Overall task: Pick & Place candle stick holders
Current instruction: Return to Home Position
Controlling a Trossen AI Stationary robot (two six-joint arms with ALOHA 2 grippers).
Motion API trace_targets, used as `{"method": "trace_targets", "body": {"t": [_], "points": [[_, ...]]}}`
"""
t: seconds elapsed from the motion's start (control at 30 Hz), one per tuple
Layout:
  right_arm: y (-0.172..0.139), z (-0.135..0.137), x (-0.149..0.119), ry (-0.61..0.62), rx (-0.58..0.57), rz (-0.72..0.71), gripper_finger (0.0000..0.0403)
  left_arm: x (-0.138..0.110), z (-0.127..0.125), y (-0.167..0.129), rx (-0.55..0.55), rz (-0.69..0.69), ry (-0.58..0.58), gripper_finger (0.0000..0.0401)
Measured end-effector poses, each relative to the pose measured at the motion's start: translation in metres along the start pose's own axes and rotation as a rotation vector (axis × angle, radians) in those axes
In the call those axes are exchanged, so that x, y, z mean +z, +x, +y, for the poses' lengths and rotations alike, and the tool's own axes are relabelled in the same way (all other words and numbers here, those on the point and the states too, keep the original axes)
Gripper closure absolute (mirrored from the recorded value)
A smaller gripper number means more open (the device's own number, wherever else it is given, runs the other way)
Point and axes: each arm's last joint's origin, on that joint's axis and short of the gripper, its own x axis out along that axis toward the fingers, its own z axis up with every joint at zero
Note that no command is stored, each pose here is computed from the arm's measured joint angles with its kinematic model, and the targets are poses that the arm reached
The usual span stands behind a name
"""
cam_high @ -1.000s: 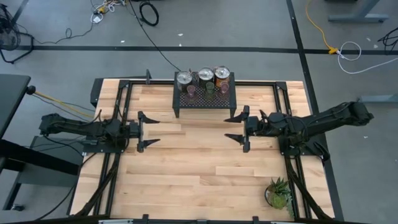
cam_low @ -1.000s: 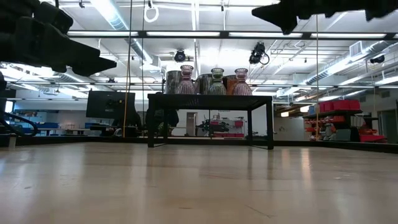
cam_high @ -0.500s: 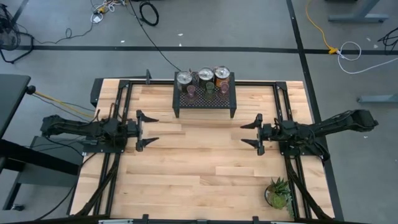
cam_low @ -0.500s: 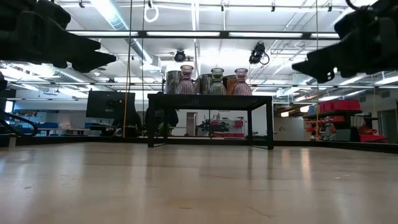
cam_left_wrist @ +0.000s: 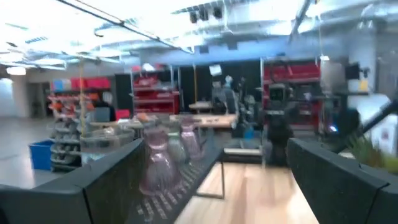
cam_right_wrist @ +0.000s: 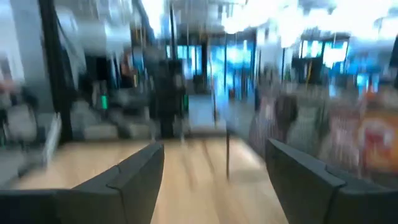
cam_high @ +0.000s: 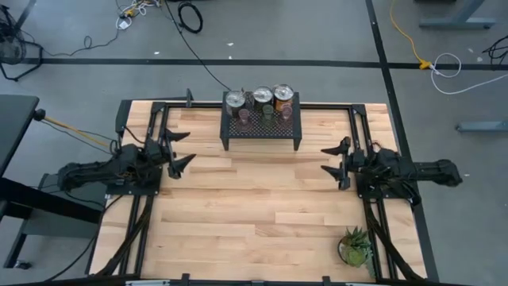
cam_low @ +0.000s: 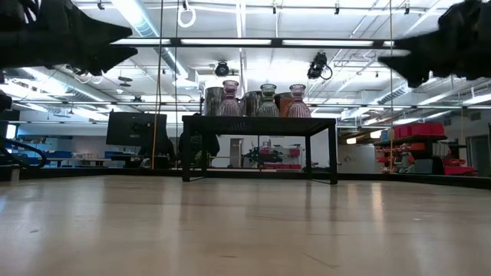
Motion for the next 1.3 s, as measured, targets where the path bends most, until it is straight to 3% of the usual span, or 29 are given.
{"method": "trace_targets", "body": {"t": [0.1, 0.3, 0.77, 1.3], "points": [[-0.001, 0.0, 0.014, 0.023, -0.006, -0.138, 0.0124, 0.002, 0.001, 0.0, 0.017, -0.02, -0.004, 0.0011], [-0.004, 0.002, 0.027, 0.063, -0.011, -0.275, 0.0124, 0.0, -0.002, 0.0, -0.018, 0.002, -0.005, 0.0011], [-0.004, 0.002, 0.027, 0.062, -0.007, -0.275, 0.0124, 0.0, 0.008, 0.001, 0.075, -0.003, 0.023, 0.0011], [-0.004, 0.002, 0.026, 0.062, -0.007, -0.275, 0.0124, 0.0, 0.007, 0.001, 0.063, -0.003, 0.02, 0.0011]]}}
